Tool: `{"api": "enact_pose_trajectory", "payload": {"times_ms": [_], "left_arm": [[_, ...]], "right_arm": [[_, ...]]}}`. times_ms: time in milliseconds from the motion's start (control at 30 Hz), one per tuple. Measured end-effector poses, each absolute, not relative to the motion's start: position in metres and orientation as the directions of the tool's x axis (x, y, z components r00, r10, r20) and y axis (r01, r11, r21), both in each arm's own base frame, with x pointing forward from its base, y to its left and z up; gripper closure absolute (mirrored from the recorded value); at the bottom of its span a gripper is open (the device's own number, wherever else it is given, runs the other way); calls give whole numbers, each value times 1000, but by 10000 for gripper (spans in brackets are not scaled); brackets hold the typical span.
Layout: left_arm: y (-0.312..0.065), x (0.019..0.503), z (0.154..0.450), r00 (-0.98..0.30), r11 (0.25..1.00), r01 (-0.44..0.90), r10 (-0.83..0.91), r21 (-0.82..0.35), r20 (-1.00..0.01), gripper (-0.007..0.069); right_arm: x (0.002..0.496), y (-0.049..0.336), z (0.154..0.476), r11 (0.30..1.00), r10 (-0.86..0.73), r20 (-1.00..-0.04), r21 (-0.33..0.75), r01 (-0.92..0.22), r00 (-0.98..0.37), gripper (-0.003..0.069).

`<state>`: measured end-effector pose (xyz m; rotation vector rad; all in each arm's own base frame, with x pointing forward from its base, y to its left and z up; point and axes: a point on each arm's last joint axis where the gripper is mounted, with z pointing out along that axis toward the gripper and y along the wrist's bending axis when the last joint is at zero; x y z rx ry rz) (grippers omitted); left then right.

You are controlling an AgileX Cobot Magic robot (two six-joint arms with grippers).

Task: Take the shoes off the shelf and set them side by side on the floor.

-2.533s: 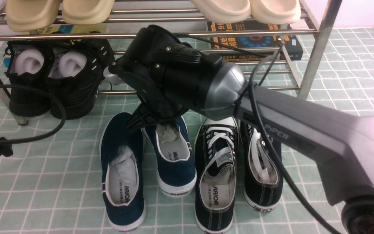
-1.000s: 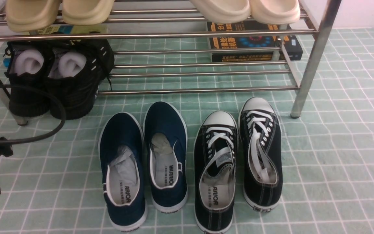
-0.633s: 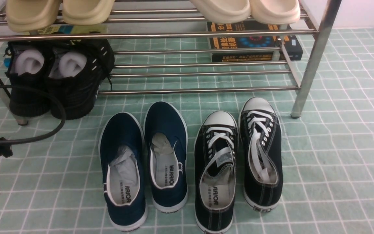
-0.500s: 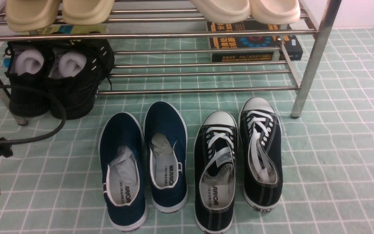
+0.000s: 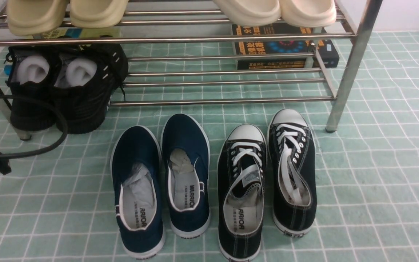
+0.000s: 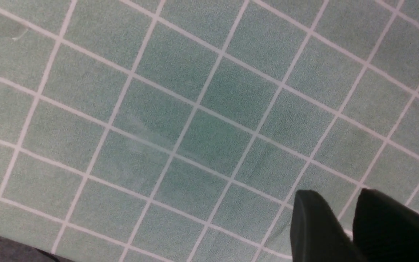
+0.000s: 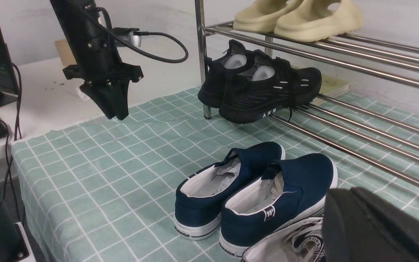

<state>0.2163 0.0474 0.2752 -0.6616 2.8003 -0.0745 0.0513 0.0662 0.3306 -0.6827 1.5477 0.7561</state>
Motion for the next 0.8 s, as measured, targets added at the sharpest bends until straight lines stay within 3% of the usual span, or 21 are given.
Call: {"api": "enact_pose_trajectory", "payload": {"times_ms": [200,333,433,567,633,800], "left_arm": [[49,216,275,-866,899,-428,-436,-87,-245,425],[49,215,275,-866,899,-430,-438,-86,-242,425],[49,215,275,-866,898,-432,-440,-89,-238,425],[49,215,275,-866,897,-433,-441,-89,-234,421],[49,215,275,-867,897,-433,-441,-88,-232,421],[48,213,274,-892,919,-388,-394,-72,-220,418]], "right_arm": [[51,67,328,609,7,-992,106,-786,-128,662],[46,60,309,613,33,-985,153,-775,-168,659],[45,50,288,670,47,-983,161,-725,-175,658],[45,32,249,811,82,-983,160,-563,-161,655],[45,29,240,840,88,-983,159,-519,-159,654],[50,17,195,945,96,-972,157,-288,-215,648]]}}
